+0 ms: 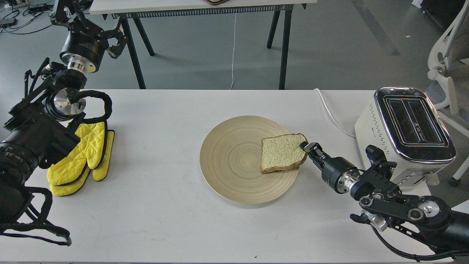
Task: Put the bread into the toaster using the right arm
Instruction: 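Lift the bread slice off the plate and carry it above the toaster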
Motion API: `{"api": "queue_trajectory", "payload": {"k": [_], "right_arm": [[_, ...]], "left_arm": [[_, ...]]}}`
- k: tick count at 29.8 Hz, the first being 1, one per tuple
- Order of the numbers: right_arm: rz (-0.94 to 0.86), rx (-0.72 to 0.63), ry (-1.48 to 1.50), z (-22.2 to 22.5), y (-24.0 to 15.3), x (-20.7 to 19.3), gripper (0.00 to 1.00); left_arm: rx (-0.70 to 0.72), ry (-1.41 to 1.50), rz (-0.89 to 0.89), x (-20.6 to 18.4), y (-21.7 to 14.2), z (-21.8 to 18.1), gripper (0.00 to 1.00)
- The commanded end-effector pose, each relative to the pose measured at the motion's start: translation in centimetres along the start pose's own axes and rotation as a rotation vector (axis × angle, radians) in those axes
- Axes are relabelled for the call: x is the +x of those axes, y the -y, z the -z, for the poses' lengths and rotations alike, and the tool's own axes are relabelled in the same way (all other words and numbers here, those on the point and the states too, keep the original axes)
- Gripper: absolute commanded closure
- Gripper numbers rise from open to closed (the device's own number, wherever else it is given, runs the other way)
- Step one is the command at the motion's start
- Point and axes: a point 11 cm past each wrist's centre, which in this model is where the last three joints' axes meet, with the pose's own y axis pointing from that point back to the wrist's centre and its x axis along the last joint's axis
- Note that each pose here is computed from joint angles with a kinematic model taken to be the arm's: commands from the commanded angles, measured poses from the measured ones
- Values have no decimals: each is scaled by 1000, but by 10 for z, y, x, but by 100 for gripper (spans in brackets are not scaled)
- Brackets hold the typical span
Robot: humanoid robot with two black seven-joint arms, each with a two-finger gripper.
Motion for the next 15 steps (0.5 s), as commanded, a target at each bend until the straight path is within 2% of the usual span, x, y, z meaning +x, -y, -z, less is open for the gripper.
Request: {"api": "queue_trajectory", "payload": {"k": [1, 7, 15], "right_arm": [[-16, 54, -90, 16, -14, 26, 96], [-65, 120, -343, 43, -46, 83, 96], [-201, 52, -526, 59, -108, 164, 96]], "left_arm": [[2, 2, 1, 0, 0, 0, 0], [3, 3, 1, 0, 0, 1, 0], [2, 1, 0, 0, 0, 0, 0]]}}
